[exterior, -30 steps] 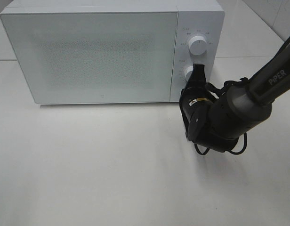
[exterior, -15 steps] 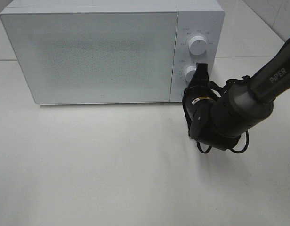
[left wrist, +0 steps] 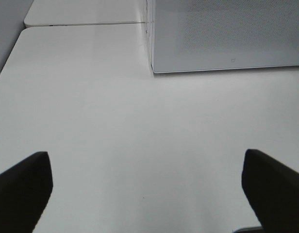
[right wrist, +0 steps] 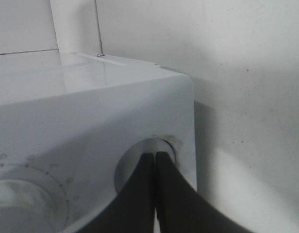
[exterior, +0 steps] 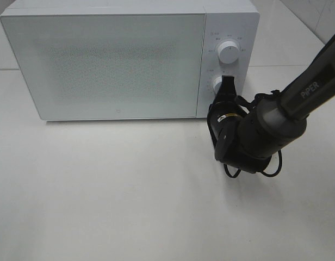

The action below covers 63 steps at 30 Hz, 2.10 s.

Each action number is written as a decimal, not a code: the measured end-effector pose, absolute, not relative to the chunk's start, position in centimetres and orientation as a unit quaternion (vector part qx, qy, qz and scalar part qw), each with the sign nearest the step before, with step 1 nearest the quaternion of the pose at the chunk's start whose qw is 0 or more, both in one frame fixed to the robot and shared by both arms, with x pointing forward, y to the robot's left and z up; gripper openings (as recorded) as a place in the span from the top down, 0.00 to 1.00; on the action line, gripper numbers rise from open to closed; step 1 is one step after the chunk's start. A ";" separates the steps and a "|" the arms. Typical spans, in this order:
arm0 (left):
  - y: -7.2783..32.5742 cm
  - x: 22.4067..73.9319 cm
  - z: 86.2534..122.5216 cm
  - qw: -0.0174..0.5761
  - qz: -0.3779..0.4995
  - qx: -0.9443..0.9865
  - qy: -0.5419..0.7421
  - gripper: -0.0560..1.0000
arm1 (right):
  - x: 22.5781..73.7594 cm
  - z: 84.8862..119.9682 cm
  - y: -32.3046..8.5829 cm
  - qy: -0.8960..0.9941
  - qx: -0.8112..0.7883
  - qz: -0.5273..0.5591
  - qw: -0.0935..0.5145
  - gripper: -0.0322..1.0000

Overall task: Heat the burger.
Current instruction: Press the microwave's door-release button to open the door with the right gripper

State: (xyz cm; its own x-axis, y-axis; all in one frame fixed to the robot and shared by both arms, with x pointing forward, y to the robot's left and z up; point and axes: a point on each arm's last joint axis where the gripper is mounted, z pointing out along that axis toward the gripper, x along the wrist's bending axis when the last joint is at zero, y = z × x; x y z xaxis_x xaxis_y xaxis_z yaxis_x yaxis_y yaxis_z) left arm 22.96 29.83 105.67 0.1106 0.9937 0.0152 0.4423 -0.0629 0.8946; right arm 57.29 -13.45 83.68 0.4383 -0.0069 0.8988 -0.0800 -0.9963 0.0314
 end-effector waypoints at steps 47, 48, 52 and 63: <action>29.8 23.0 105.7 0.388 0.356 0.636 0.564 0.02 | 58.7 83.7 -13.1 -0.028 0.851 0.522 0.048 0.95; 29.8 23.0 105.7 0.388 0.356 0.636 0.564 0.02 | 58.7 83.7 -13.2 -0.026 0.852 0.521 0.048 0.95; 29.8 23.0 105.7 0.388 0.356 0.636 0.564 0.02 | 58.5 83.9 -13.7 -0.008 0.850 0.524 0.050 0.95; 29.8 23.0 105.7 0.388 0.355 0.636 0.564 0.02 | 55.7 85.6 -13.8 0.024 0.846 0.530 0.044 0.95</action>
